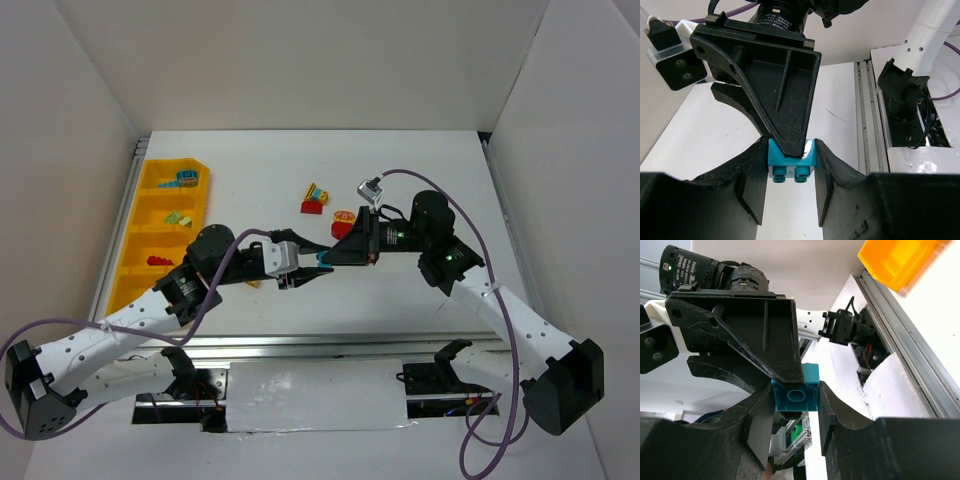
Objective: Sort the legos into containers by color
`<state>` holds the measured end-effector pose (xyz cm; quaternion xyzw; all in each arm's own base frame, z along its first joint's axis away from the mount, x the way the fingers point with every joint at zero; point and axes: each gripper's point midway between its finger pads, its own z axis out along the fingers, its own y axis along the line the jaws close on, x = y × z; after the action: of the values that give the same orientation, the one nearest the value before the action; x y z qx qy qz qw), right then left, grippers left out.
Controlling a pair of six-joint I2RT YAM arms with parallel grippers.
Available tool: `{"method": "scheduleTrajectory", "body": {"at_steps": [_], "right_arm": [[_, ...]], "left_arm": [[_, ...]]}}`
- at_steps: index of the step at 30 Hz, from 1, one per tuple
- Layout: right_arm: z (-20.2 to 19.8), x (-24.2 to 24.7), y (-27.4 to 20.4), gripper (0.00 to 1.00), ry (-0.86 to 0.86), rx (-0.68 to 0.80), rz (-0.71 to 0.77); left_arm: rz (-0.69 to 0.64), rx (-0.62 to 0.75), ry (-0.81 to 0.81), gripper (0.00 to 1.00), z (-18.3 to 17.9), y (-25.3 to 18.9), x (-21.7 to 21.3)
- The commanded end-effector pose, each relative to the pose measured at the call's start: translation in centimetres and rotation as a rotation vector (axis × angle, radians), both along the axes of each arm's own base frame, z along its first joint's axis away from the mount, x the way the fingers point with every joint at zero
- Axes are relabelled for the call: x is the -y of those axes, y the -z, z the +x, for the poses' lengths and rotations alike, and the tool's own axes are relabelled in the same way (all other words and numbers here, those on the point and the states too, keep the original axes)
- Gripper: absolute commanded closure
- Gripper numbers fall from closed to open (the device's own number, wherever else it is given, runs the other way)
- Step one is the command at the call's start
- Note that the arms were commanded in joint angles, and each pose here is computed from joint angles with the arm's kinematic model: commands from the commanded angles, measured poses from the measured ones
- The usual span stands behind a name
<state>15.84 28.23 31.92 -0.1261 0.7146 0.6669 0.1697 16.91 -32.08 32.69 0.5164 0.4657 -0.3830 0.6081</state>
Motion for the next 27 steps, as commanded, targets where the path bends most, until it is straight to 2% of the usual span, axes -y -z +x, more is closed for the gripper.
{"method": "scheduleTrajectory", "body": {"at_steps": [1, 2, 4, 5, 6, 7, 13, 16, 18, 21, 22, 24, 25, 26, 27], "right_arm": [[0.1, -0.1, -2.2, 0.95, -0.005, 0.091, 0.049], [0.1, -0.1, -2.2, 0.72, -0.008, 0.096, 0.052], [0.0, 0.0, -2.2, 0.46, -0.011, 0.103, 0.053], [0.0, 0.0, -2.2, 0.17, -0.008, 0.104, 0.053], [0.1, 0.0, -2.2, 0.06, -0.003, 0.104, 0.05], [0.3, 0.1, -2.1, 0.0, 0.004, 0.111, 0.047], [1.4, 2.0, -2.5, 0.0, 0.083, 0.128, 0.088], [3.2, 3.7, -1.5, 0.0, 0.191, 0.115, 0.049], [4.9, 5.3, -0.9, 0.0, 0.299, 0.139, 0.014], [5.5, 6.7, 0.6, 0.0, 0.37, 0.141, -0.033], [5.5, 7.1, 0.9, 0.0, 0.386, 0.14, -0.044], [5.3, 7.5, 1.4, 0.0, 0.407, 0.153, -0.079], [5.1, 7.7, 1.3, 0.0, 0.413, 0.168, -0.087], [5.0, 7.8, 1.5, 0.0, 0.418, 0.185, -0.1], [5.1, 8.0, 1.8, 0.0, 0.431, 0.185, -0.109]], "left_arm": [[-0.058, 0.043, 0.014, 1.0, -0.2, -2.7, 0.2], [-0.057, 0.04, 0.012, 1.0, -0.2, -2.7, 0.2], [-0.051, 0.037, -0.002, 1.0, 0.0, -2.7, 0.1], [-0.05, 0.041, -0.006, 1.0, 0.1, -2.8, 0.1], [-0.041, 0.037, -0.01, 1.0, 0.1, -2.6, 0.0], [-0.036, 0.038, -0.021, 1.0, 0.3, -2.4, 0.0], [-0.003, 0.021, -0.108, 1.0, 1.8, -1.4, -0.4], [-0.021, -0.016, -0.315, 1.0, 5.8, -0.9, -1.9], [-0.054, -0.058, -0.542, 1.0, 10.2, -0.8, -4.5], [-0.139, -0.215, -0.923, 1.0, 18.6, -0.2, -10.9], [-0.167, -0.301, -1.096, 1.0, 22.5, 0.5, -14.2], [-0.222, -0.375, -1.412, 1.0, 27.9, 0.5, -20.5], [-0.173, -0.423, -1.53, 1.0, 28.8, 2.2, -22.8], [-0.2, -0.423, -1.667, 1.0, 29.8, 2.0, -25.5], [-0.247, -0.469, -1.754, 1.0, 32.3, 2.1, -28.1]]}}
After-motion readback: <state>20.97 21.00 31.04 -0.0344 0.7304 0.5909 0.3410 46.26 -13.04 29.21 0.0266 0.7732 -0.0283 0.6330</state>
